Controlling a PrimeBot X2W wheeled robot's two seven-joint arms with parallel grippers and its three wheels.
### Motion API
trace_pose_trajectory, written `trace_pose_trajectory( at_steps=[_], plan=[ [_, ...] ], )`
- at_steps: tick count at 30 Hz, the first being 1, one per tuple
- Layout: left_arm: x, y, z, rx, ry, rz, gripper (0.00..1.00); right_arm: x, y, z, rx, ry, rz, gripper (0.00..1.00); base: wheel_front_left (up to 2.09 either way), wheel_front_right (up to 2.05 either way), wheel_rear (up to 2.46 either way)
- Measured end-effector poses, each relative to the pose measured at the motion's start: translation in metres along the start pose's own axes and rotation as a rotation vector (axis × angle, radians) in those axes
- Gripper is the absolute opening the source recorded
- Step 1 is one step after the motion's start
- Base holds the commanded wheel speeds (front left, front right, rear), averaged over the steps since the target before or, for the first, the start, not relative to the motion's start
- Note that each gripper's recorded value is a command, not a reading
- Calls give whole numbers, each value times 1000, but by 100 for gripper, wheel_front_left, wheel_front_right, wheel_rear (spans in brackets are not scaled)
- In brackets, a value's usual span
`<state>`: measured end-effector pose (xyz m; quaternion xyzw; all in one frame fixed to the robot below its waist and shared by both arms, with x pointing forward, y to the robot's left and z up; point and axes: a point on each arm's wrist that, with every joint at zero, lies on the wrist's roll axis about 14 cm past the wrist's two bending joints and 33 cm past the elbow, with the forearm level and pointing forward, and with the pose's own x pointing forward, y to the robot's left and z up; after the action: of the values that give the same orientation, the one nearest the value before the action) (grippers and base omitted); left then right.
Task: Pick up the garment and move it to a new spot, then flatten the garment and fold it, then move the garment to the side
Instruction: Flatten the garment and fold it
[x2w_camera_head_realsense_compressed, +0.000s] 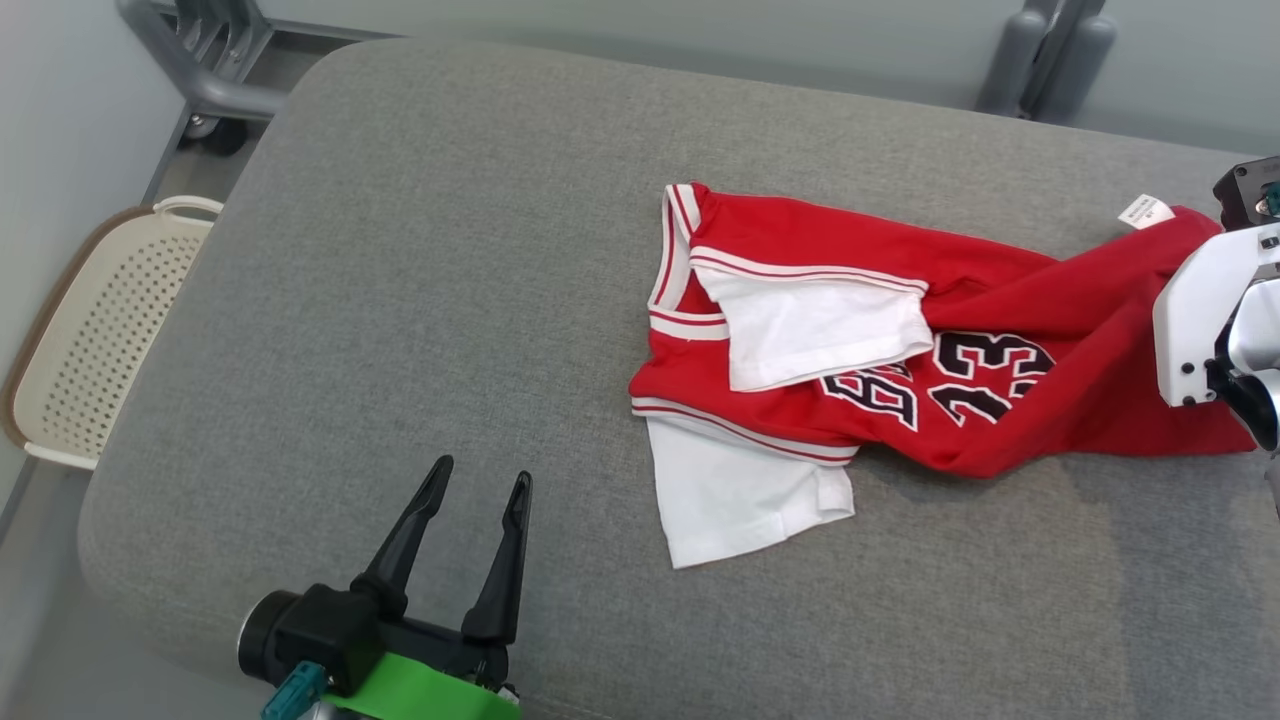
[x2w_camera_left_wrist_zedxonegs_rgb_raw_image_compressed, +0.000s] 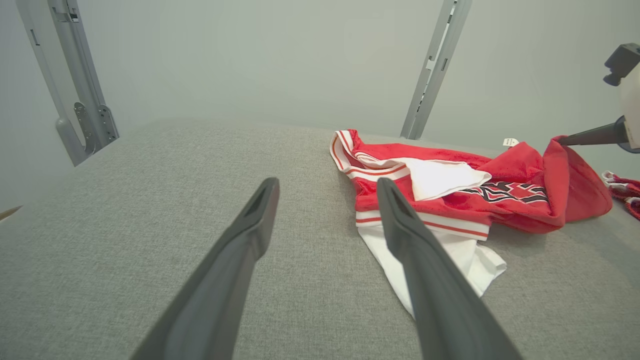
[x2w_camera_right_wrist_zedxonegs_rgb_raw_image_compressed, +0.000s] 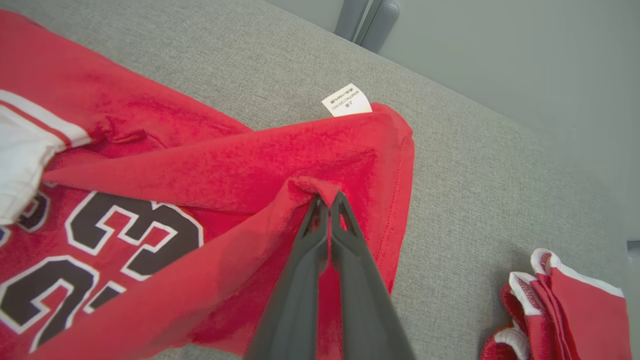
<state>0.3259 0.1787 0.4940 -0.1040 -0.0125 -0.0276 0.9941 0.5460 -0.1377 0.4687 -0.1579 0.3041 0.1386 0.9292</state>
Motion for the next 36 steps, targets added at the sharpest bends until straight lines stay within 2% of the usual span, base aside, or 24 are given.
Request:
trace_pose_trajectory(
  at_steps=[1, 2, 3, 4, 8, 11, 17, 23, 30, 36],
  plan=[
    [0, 2, -1, 0, 2, 8, 100, 6, 3, 0, -1, 3, 7, 0, 0, 0, 0],
    [-1, 4, -2, 0, 7, 17, 100, 12, 6, -1, -4, 5, 13, 15, 0, 0, 0],
    [-2, 6, -3, 0, 12, 26, 100, 19, 9, -2, -4, 13, 21, 97, 0, 0, 0],
    [-3, 8, -4, 2, 17, 35, 100, 24, 13, -3, -1, 17, 29, 100, 0, 0, 0],
    [-5, 17, -7, 9, 29, 65, 100, 37, 22, 3, -2, -9, 49, 100, 0, 0, 0],
    [-4, 19, -6, 23, 29, 66, 100, 36, 14, 13, -12, -55, 25, 100, 0, 0, 0],
    [-1, 18, 0, 40, 6, 50, 100, 15, -8, 46, -10, -221, -35, 100, 0, 0, 0],
    [-1, 13, 5, 37, -14, 33, 100, -12, -13, 67, -35, -355, -62, 100, 0, 0, 0],
    [-7, 8, 7, 31, -28, 16, 100, -47, 6, 48, -83, -440, -35, 100, 0, 0, 0],
    [-12, 8, 8, 27, -34, 19, 100, -71, 23, 22, -63, -475, -11, 100, 0, 0, 0]
  ],
)
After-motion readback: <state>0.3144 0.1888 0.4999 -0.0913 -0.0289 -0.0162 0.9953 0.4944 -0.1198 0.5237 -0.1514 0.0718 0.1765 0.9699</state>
